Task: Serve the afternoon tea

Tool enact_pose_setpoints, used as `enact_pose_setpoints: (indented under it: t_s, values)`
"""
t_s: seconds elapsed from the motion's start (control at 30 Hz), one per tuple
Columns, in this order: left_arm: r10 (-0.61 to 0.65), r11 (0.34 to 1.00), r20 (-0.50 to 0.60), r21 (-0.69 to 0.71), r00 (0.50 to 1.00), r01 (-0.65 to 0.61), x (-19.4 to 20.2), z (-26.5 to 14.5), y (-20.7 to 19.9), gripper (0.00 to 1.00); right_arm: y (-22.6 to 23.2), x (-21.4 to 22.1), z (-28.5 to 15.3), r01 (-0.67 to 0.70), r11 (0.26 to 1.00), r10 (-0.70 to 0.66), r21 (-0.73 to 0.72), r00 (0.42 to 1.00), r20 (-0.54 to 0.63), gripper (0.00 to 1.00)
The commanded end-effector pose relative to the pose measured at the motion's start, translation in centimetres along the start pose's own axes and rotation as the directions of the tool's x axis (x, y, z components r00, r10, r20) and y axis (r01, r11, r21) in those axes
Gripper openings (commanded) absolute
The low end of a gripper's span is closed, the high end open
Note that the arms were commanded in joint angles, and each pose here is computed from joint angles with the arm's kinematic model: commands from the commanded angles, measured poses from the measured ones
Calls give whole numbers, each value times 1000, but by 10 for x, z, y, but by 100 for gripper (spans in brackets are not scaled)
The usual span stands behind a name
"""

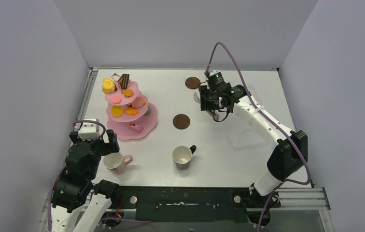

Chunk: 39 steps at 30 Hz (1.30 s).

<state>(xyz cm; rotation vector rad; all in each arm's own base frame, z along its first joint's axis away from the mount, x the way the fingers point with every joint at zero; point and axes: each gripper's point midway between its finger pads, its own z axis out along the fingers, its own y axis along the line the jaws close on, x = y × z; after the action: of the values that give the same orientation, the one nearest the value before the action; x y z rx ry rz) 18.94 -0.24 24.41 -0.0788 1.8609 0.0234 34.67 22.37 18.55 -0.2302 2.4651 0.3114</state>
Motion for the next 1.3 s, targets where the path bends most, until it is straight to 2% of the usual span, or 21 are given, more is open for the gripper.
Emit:
enact_pose_setpoints:
  t_s: [0.0,0.23,0.5,0.67,0.8,1.27]
  values:
    - [-19,1000,51,15,999,18,-15,0,-3,88,-61,-36,-12,20,974,-43,225,994,98,46]
    - [-20,1000,59,15,998,20,-16,-1,-3,88,-140,-49,0,12,884,-44,467,997,58,47]
    - [-16,1000,57,14,998,15,-16,1,-3,88,-196,-51,19,-49,849,28,526,998,48,49]
    - [-15,1000,59,5,998,14,-15,0,-1,88,-214,-51,32,-83,851,66,519,996,52,50]
    - [-15,1000,59,2,998,14,-15,1,-1,88,-214,-49,43,-86,873,75,480,996,42,50]
    - [-13,1000,53,2,999,13,-15,3,-1,88,-226,-51,58,-86,882,74,464,996,44,50]
